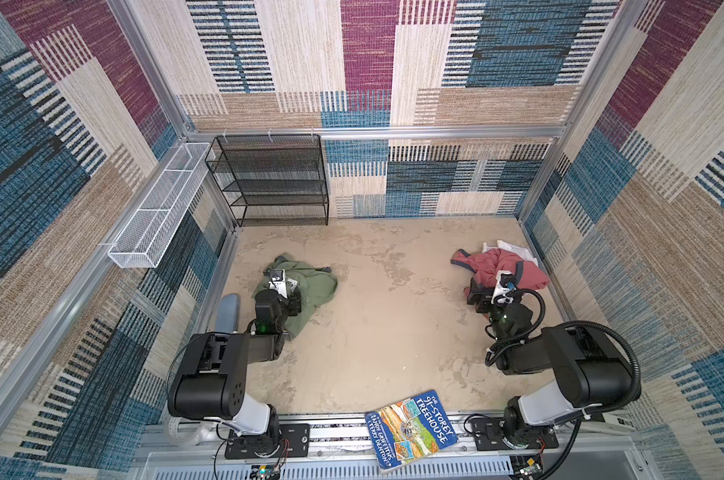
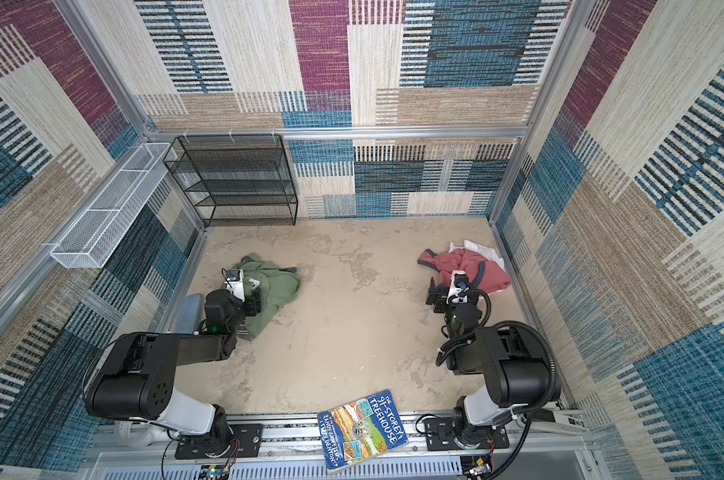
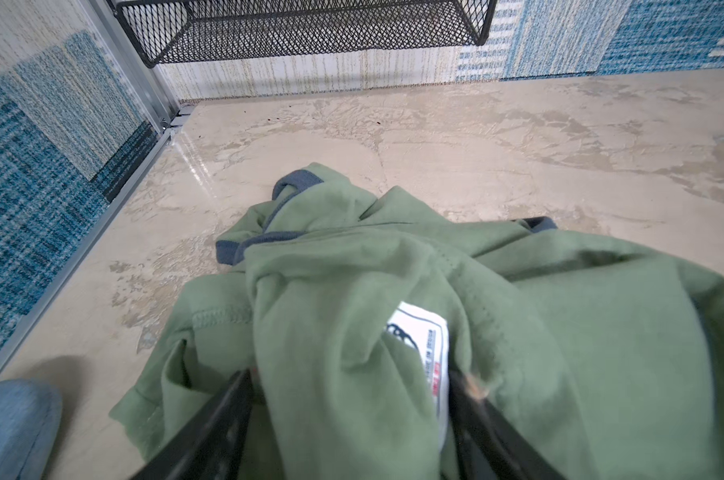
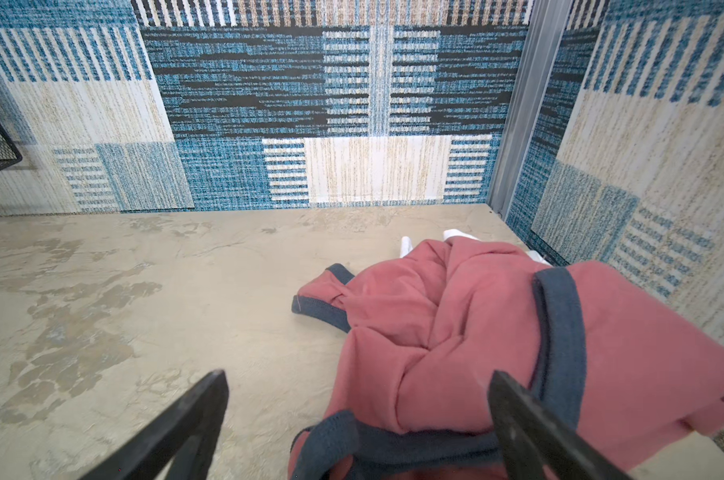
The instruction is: Pick out a specific cloth from the pile
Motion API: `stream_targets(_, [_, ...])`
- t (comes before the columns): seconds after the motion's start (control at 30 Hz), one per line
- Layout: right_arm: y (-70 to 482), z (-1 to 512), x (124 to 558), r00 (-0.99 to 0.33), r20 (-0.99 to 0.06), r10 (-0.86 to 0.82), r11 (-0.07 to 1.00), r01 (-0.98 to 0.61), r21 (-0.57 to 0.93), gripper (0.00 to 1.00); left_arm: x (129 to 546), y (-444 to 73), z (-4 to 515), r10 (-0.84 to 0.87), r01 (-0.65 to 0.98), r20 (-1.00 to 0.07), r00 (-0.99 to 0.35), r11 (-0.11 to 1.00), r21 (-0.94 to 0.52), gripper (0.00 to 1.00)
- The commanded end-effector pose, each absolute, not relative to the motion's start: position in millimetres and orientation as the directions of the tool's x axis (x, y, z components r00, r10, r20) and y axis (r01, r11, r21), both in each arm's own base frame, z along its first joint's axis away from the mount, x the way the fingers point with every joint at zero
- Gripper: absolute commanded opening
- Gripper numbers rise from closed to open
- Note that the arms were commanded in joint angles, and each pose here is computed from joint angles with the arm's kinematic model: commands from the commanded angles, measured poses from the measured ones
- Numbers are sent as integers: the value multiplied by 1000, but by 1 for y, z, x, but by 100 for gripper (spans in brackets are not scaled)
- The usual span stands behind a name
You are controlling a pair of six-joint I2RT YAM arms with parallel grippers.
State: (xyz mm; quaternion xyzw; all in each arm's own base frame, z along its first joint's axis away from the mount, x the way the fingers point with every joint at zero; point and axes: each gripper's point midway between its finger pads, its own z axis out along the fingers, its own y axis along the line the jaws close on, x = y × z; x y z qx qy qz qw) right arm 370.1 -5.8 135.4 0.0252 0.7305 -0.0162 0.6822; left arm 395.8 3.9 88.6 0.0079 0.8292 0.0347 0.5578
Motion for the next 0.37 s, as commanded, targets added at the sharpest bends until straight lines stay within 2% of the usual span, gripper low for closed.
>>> stream_targets(0.0, [-3, 147, 372, -26, -1000, 11, 999, 42, 10, 100, 400, 0, 95, 58, -2, -934, -353, 998, 62, 76])
stream_targets(0.33, [-4, 145, 371, -30, -999, 12, 999, 43, 11, 100, 400, 3, 95, 48, -17, -933, -356, 998, 58, 75])
